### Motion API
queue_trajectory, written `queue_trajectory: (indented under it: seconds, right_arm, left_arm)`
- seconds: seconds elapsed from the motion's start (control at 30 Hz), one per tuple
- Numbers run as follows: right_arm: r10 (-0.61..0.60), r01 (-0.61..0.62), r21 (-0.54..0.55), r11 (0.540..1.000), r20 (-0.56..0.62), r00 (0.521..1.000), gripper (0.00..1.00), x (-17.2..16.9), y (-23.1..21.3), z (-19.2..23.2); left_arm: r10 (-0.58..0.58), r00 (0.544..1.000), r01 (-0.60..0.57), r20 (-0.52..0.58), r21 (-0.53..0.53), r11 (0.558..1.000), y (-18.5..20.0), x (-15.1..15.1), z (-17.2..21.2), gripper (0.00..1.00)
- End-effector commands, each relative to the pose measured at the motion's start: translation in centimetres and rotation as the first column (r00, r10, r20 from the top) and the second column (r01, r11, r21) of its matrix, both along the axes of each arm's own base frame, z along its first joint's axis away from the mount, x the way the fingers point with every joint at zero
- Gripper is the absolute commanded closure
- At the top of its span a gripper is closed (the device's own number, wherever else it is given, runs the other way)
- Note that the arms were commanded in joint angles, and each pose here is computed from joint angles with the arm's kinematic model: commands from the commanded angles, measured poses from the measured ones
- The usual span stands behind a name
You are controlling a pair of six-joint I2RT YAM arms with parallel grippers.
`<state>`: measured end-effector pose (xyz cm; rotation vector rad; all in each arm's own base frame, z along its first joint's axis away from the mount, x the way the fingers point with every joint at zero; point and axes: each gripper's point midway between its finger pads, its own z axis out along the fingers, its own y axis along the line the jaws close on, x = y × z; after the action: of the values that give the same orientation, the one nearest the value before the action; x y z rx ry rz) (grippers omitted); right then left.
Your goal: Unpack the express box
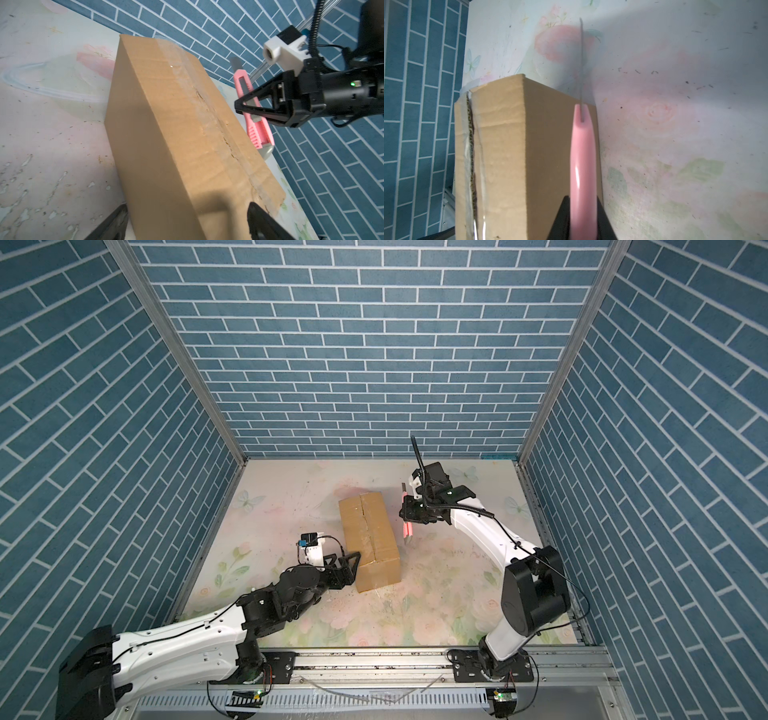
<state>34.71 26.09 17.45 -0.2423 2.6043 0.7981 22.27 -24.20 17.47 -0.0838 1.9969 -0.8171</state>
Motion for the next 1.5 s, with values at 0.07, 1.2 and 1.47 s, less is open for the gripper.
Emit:
queue_trajectory:
  seconds: [0.07, 1.2, 1.47]
  right_arm:
    - [0.134, -0.137, 0.111, 0.984, 0.034, 0.99, 1.0, 1.1, 3.3, 1.4]
    - [0.027, -0.027, 0.0, 1.0, 0.082, 0.996, 1.0, -8.6, -6.7, 8.5]
    - [0.078, -0.072, 0.24, 0.968, -0.012, 0.997, 1.0, -17.9, -2.6, 6.4]
  left_arm:
    - [0.018, 0.999, -0.014, 0.038, -0.087, 0.996, -1.3, -0.7, 1.2, 0.1]
    - [0.028, 0.999, -0.026, -0.032, 0.059, 0.998, 6.2, 4.9, 8.4, 0.0]
    - [-0.083, 0.994, 0.086, -0.073, 0.036, 0.996, 8.6, 13.0, 7.4, 0.0]
